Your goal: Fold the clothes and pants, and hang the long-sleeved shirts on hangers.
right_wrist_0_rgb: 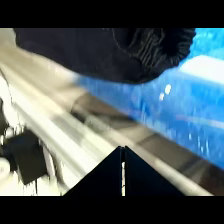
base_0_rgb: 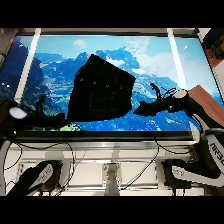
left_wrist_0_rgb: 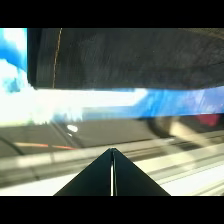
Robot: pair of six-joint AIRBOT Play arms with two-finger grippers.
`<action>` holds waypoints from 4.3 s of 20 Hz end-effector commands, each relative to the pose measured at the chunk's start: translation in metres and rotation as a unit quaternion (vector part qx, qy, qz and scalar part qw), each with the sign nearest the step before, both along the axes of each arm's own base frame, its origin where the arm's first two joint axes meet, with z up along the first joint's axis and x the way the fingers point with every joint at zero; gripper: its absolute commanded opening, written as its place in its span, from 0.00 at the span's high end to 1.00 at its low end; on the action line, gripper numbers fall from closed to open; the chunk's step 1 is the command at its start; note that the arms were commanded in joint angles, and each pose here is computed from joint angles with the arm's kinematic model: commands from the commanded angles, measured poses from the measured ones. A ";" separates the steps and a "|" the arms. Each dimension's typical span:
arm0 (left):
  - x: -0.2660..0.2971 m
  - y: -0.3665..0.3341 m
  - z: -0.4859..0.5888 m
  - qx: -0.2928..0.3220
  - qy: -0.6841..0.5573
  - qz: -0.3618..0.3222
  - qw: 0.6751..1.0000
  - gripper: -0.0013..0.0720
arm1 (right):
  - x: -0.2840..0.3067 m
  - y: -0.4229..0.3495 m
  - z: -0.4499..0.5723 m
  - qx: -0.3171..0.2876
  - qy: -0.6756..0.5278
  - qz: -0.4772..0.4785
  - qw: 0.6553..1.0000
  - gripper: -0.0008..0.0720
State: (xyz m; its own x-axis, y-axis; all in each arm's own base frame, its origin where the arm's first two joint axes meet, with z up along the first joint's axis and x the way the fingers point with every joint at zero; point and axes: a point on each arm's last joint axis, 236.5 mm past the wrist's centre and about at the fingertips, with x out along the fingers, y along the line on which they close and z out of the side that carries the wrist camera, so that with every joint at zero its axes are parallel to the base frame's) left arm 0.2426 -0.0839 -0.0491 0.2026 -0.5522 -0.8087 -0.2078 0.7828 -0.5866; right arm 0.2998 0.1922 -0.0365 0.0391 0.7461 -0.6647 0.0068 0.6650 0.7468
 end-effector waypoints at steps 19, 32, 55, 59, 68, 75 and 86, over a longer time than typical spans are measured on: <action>0.026 0.012 -0.051 -0.042 0.030 0.264 0.963 0.42 | 0.043 -0.002 0.012 -0.006 -0.035 -0.126 0.991 0.19; 0.054 0.010 -0.052 -0.074 0.004 0.305 0.949 0.96 | 0.031 0.005 0.015 0.009 -0.011 -0.111 0.994 0.25; 0.038 -0.026 -0.049 -0.089 0.016 0.234 0.968 0.96 | 0.069 0.001 -0.057 -0.084 -0.067 -0.261 0.959 0.40; 0.038 -0.026 -0.049 -0.089 0.017 0.235 0.968 0.96 | 0.073 -0.001 -0.056 -0.085 -0.073 -0.267 0.957 0.94; 0.175 -0.018 0.142 -0.188 -0.294 0.246 0.904 0.97 | 0.122 0.022 0.048 -0.004 -0.156 -0.274 0.949 0.94; 0.269 -0.055 0.304 -0.195 -0.464 0.189 0.843 0.97 | 0.250 -0.013 0.223 0.061 -0.366 -0.408 0.834 0.94; 0.349 -0.074 0.454 -0.238 -0.602 0.168 0.744 0.97 | 0.335 -0.022 0.344 0.139 -0.465 -0.431 0.761 0.94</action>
State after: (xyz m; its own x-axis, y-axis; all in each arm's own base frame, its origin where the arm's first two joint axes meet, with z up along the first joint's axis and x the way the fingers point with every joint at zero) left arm 0.5828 -0.1727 0.3699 0.8152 -0.5143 0.2662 0.5160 0.4363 -0.7372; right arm 0.6221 0.1764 0.2880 0.9567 0.2781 0.0863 -0.2285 0.5334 0.8144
